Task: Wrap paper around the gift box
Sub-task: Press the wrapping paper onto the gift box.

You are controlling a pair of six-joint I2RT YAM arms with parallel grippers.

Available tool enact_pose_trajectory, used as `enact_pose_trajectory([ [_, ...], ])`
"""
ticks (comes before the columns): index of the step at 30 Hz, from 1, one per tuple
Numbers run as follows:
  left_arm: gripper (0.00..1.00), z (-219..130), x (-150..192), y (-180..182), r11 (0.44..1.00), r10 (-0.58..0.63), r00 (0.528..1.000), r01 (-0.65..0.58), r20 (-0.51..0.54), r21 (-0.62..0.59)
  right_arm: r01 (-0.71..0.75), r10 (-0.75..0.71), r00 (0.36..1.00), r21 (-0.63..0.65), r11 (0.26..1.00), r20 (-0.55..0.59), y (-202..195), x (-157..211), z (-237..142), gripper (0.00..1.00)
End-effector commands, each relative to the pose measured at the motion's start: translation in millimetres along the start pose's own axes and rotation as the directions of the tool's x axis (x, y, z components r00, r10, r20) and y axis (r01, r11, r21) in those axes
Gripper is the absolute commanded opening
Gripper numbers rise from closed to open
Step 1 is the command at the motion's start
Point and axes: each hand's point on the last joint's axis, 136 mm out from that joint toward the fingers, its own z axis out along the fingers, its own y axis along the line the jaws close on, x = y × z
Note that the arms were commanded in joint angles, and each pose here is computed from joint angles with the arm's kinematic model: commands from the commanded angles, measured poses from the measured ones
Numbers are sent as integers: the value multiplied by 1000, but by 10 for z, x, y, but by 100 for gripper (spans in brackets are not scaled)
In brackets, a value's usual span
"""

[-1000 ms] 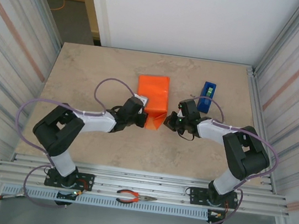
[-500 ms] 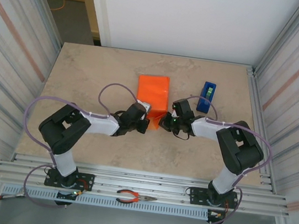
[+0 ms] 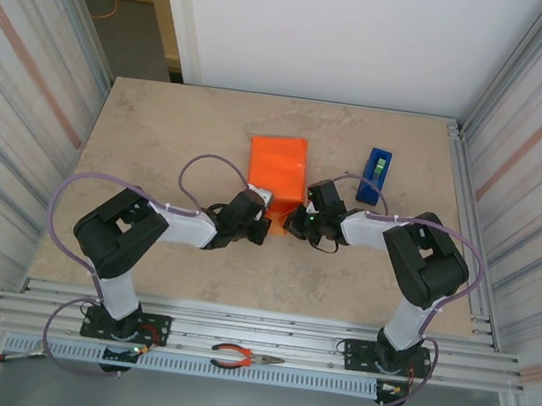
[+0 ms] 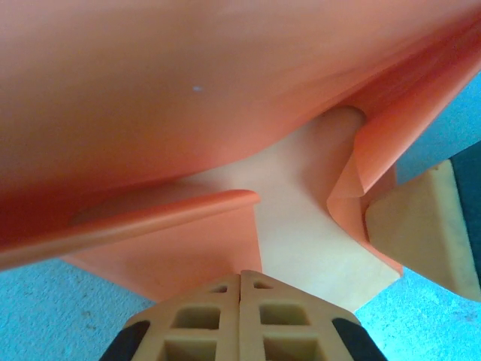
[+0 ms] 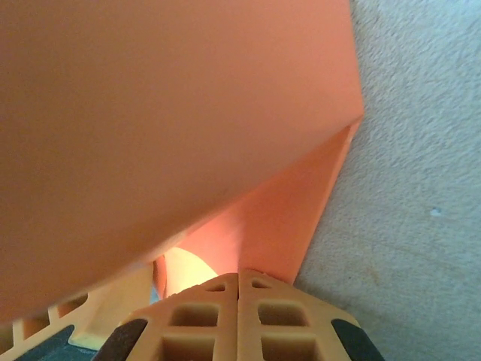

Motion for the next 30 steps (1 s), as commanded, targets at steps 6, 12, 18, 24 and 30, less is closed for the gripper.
enact_pose_trajectory([
  [6, 4, -315, -211, -33, 1000, 4, 998, -4, 69, -6, 1, 0, 1000, -5, 1000, 8, 80, -2, -100, 0],
  [12, 23, -724, -558, 267, 999, -9, 992, 16, 124, -48, -2, 3, 999, -13, 1000, 44, 87, -141, -258, 0],
  [18, 45, -871, -411, 701, 991, -100, 990, 108, 104, -79, -25, 26, 997, -9, 1000, 73, -27, -239, -367, 0],
  [24, 43, -656, -141, 737, 986, -153, 988, 154, 23, -70, -32, 32, 997, -9, 999, 70, -74, -238, -381, 0],
  [30, 9, -418, -133, 598, 983, -179, 984, 179, 23, -24, -26, 26, 998, -11, 1000, 56, -63, -199, -350, 0],
])
